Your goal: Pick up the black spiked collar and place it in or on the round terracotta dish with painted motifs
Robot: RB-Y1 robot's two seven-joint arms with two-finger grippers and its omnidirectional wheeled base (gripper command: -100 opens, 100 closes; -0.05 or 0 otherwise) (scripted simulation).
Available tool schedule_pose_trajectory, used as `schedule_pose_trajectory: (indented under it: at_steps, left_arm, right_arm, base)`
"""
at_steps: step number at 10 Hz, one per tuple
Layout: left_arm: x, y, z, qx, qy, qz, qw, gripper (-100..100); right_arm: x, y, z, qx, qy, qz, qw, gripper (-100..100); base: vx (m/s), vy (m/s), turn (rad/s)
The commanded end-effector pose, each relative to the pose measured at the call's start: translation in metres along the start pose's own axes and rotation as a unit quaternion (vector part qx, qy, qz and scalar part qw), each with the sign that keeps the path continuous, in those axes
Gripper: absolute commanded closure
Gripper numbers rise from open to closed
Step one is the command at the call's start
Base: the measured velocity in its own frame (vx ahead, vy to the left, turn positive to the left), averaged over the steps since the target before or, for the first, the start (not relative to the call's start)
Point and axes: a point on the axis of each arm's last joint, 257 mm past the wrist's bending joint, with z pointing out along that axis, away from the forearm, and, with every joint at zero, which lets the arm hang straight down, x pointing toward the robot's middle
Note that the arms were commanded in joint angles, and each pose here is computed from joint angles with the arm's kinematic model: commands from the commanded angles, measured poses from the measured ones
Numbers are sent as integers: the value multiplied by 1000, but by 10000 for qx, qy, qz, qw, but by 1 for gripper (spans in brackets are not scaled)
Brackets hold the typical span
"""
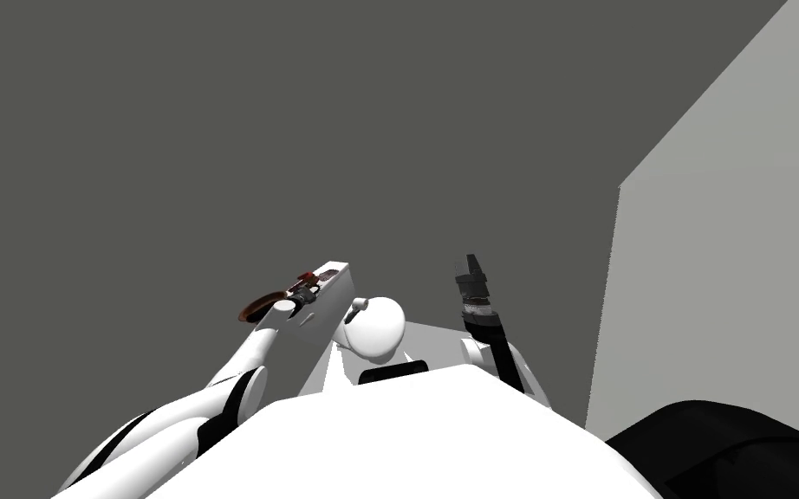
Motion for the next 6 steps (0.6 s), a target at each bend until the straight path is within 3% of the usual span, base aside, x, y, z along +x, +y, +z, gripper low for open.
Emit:
schedule_pose_trajectory:
  at_steps: [1,2,6]
  left_arm:
    - [0,0,0,0,0,0,10000,-100]
    - [0,0,0,1,5,6,10000,100]
    - [0,2,0,-15,3,2,10000,100]
  right_arm:
    - [0,0,0,0,0,0,10000,0]
    - [0,0,0,0,0,0,10000,0]
    - [0,0,0,0,0,0,10000,0]
  base:
    - [11,-12,-2]
    - [-1,-5,-4]
    - [1,0,1]
